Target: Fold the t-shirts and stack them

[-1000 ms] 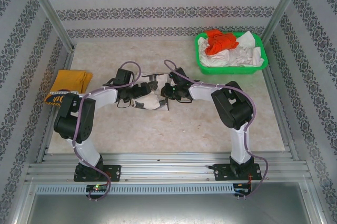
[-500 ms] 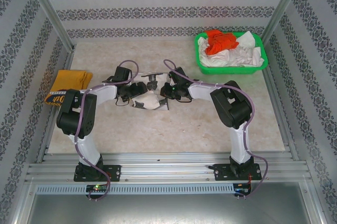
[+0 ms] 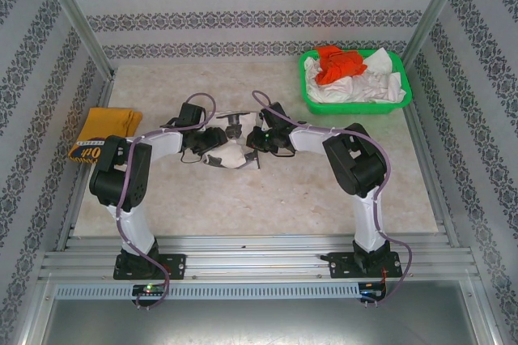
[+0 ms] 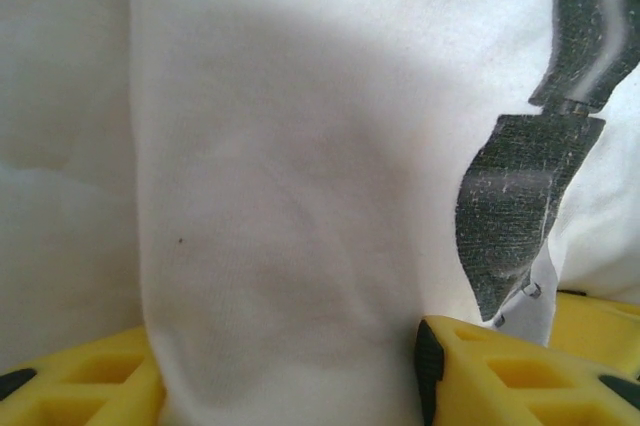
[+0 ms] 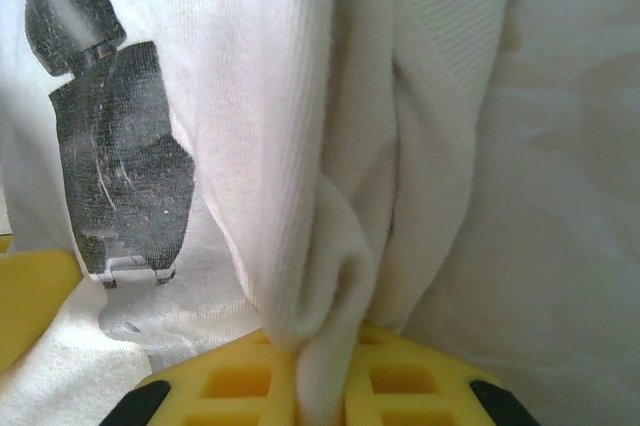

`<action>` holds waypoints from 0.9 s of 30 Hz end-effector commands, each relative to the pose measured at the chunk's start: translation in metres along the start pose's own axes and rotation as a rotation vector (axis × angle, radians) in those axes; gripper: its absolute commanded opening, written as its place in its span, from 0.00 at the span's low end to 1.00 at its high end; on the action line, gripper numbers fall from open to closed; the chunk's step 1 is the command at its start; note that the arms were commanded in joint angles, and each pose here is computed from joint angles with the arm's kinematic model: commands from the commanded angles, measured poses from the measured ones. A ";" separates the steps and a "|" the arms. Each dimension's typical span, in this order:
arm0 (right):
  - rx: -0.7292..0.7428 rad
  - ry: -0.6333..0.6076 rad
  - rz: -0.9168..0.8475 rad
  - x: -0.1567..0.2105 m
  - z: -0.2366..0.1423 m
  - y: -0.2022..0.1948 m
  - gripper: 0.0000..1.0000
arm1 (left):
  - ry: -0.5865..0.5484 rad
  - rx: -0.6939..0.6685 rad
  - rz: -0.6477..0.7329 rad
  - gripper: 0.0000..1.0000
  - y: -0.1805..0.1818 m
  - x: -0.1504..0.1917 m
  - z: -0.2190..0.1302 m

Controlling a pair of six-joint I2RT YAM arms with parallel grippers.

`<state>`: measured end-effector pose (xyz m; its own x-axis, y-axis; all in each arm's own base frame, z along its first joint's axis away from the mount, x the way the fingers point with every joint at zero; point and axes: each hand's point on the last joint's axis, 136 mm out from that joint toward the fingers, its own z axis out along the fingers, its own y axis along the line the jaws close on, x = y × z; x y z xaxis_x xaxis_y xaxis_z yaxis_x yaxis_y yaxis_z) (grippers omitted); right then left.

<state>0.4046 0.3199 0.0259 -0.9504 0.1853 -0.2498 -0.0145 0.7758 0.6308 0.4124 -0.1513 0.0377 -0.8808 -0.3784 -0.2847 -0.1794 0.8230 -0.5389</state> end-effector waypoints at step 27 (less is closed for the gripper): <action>-0.077 -0.135 -0.151 -0.020 -0.055 0.035 0.83 | -0.116 0.196 0.272 0.00 -0.023 -0.022 -0.019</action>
<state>0.4042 0.3096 0.0594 -0.9282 0.1642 -0.3338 -0.0935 0.7655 0.6366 0.4287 -0.1633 0.0471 -0.8639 -0.3043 -0.4014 0.0005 0.7963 -0.6049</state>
